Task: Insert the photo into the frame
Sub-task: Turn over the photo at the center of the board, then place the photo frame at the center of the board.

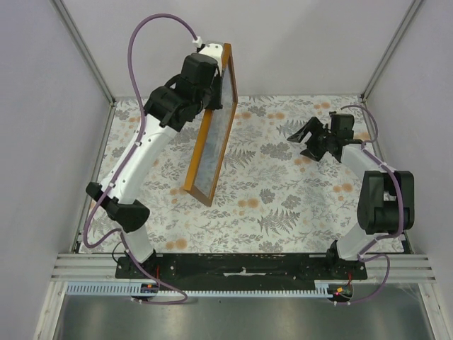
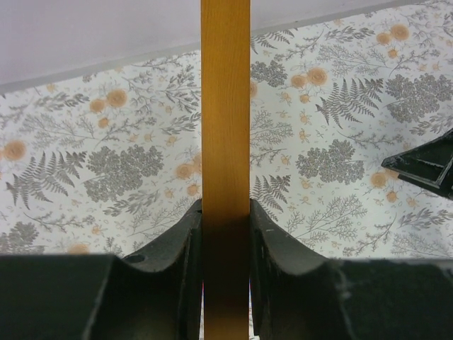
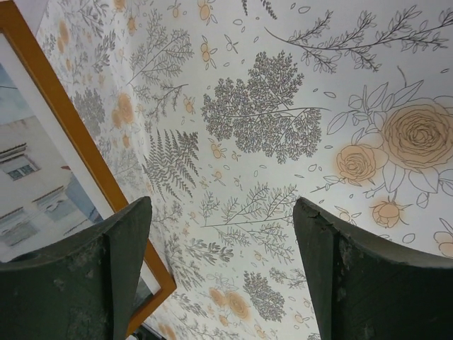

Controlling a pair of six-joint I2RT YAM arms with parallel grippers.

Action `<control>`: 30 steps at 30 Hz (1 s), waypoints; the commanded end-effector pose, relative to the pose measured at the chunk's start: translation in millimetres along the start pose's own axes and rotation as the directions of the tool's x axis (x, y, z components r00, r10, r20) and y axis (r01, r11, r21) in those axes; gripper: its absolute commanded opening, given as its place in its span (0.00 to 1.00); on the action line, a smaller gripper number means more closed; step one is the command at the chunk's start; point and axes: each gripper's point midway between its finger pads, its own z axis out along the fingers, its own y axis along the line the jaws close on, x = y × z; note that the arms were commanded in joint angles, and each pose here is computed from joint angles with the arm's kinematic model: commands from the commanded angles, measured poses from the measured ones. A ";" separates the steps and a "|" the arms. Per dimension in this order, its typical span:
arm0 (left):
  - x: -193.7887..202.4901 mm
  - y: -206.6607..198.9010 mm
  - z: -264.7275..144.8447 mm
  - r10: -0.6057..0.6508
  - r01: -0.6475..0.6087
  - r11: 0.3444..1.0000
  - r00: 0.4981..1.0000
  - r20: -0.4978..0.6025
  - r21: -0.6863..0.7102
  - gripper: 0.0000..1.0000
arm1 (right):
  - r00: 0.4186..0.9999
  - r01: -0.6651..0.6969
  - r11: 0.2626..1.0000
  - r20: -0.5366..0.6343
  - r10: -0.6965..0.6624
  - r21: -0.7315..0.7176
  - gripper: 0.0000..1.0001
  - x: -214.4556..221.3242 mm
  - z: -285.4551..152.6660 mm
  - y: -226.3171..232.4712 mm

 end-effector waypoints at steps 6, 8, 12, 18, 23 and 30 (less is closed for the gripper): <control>-0.5 49.7 40.7 -0.332 0.337 0.928 0.942 -0.057 0.159 0.02 | 0.999 0.045 0.999 -0.022 -0.046 -0.025 0.87 0.8 15.4 9.9; 13.7 68.1 54.5 -0.376 0.389 0.906 0.921 -0.104 0.164 0.02 | 0.999 0.044 0.999 -0.029 -0.045 -0.025 0.87 2.0 17.1 8.7; 42.3 91.3 71.3 -0.426 0.447 0.882 0.891 -0.156 0.147 0.02 | 0.998 0.048 0.999 -0.033 -0.049 -0.020 0.87 2.5 19.3 6.3; 86.7 98.5 87.7 -0.506 0.540 0.818 0.840 -0.197 0.198 0.02 | 0.995 0.091 0.995 -0.042 -0.092 -0.035 0.87 9.6 19.0 16.0; 149.3 93.0 105.5 -0.598 0.650 0.703 0.760 -0.253 0.290 0.02 | 0.993 0.104 0.994 -0.056 -0.106 -0.037 0.88 14.3 22.8 10.6; 200.6 76.9 122.2 -0.620 0.678 0.598 0.730 -0.289 0.429 0.02 | 0.989 0.126 0.991 -0.066 -0.129 -0.044 0.88 20.4 25.8 5.2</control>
